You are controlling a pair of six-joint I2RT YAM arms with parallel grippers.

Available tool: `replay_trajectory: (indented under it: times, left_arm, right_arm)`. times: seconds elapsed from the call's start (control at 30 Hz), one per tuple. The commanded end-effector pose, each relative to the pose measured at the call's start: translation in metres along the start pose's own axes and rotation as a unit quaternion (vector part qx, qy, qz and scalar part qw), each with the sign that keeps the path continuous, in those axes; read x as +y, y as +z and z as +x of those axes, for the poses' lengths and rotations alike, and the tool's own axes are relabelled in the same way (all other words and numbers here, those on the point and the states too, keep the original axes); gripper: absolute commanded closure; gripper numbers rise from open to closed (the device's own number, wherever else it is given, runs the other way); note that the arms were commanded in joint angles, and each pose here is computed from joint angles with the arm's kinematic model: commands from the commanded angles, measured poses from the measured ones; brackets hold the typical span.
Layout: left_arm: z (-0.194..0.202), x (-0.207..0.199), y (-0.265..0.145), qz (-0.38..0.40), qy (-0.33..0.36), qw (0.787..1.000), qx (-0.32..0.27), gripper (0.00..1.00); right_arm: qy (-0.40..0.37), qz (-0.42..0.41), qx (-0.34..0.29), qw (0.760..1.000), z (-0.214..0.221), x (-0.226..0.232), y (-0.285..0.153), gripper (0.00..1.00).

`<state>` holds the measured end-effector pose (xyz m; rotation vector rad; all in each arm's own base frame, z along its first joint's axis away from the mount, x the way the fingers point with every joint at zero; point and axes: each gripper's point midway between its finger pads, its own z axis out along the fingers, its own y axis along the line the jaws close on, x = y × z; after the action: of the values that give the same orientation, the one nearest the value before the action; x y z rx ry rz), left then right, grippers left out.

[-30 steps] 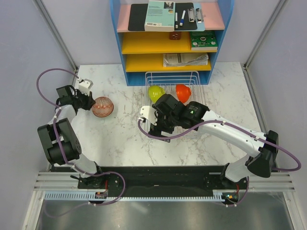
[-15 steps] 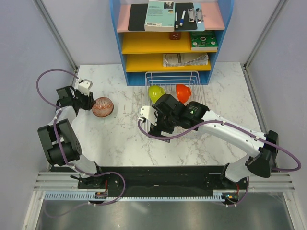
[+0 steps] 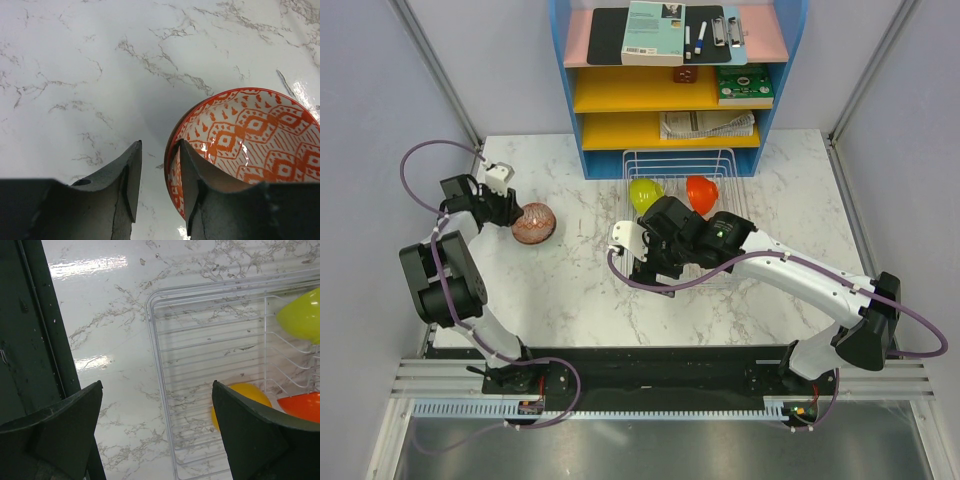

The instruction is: Load the bowls into the dish rack

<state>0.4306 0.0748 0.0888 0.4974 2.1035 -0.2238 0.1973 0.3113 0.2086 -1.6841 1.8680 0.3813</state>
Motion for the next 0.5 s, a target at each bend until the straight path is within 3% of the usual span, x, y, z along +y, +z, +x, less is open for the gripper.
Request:
replay_trajectory:
  times: [0.0, 0.13, 0.47]
  left_arm:
    - [-0.014, 0.009, 0.005, 0.010, 0.028, 0.999, -0.012, 0.59]
    - [-0.017, 0.009, 0.004, 0.009, 0.031, 0.999, -0.014, 0.64]
    - [-0.021, -0.005, -0.003, 0.047, 0.050, 0.998, -0.016, 0.62]
  right_arm:
    - [0.004, 0.001, -0.017, 1.000, -0.011, -0.002, -0.005, 0.02]
    - [0.004, 0.000, -0.016, 1.000, -0.011, -0.002, -0.004, 0.02]
    - [0.004, 0.000, -0.015, 1.000, -0.012, -0.002, -0.003, 0.02]
